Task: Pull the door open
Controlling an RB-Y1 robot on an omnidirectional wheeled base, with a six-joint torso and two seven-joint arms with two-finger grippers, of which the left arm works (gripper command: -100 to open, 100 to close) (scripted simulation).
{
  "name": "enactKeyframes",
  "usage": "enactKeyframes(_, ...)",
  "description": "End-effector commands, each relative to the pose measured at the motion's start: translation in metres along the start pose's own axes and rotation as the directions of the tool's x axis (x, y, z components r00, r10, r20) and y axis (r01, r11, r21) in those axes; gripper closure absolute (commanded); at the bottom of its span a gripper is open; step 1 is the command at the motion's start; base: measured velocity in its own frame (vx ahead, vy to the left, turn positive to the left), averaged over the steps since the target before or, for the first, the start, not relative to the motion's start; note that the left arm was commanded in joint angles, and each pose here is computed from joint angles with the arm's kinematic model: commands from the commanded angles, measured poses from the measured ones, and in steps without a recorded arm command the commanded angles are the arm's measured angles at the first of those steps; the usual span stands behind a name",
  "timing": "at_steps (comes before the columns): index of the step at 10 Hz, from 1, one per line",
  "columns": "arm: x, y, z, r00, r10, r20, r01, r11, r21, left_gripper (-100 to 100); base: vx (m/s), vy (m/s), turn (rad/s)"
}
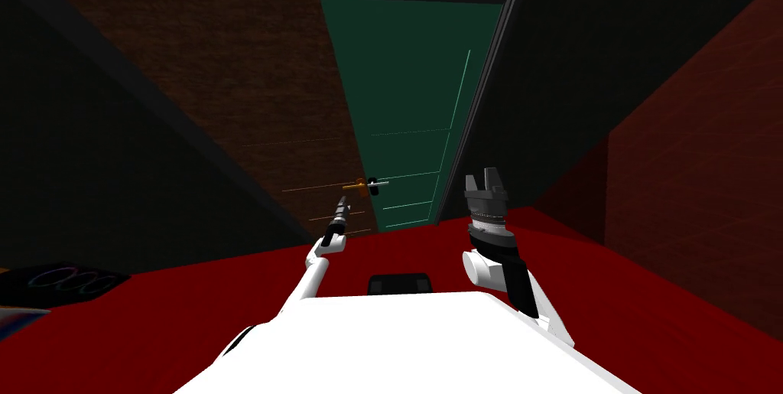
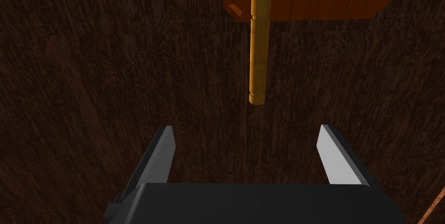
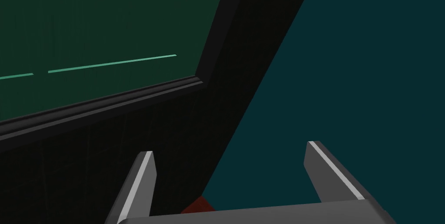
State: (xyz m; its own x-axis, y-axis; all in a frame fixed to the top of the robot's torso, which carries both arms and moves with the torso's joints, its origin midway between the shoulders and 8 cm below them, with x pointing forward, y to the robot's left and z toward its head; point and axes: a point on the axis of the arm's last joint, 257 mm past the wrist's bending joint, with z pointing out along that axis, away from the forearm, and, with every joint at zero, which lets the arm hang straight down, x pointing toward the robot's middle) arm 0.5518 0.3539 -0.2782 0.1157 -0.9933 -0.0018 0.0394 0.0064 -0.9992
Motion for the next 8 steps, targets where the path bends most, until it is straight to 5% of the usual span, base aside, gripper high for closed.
enactKeyframes(1, -0.004, 0.008, 0.0032, 1.0000, -0.001, 0.006, 0.001, 0.9997, -0.023, -100, 0.157, 0.004, -0.062)
enactKeyframes(3, -0.004, 0.009, 0.0029, 1.0000, -0.001, 0.007, 0.001, 0.9997, -0.026, -100, 0.112, 0.018, -0.029)
enactKeyframes(4, -0.036, 0.015, -0.0033, 0.9990, 0.007, 0.043, -0.005, 0.9992, -0.039, -100, 0.068, -0.014, -0.093)
enactKeyframes(8, -0.090, 0.021, -0.0155, 0.9944, 0.019, 0.104, -0.014, 0.9985, -0.054, -100, 0.104, -0.015, -0.067)
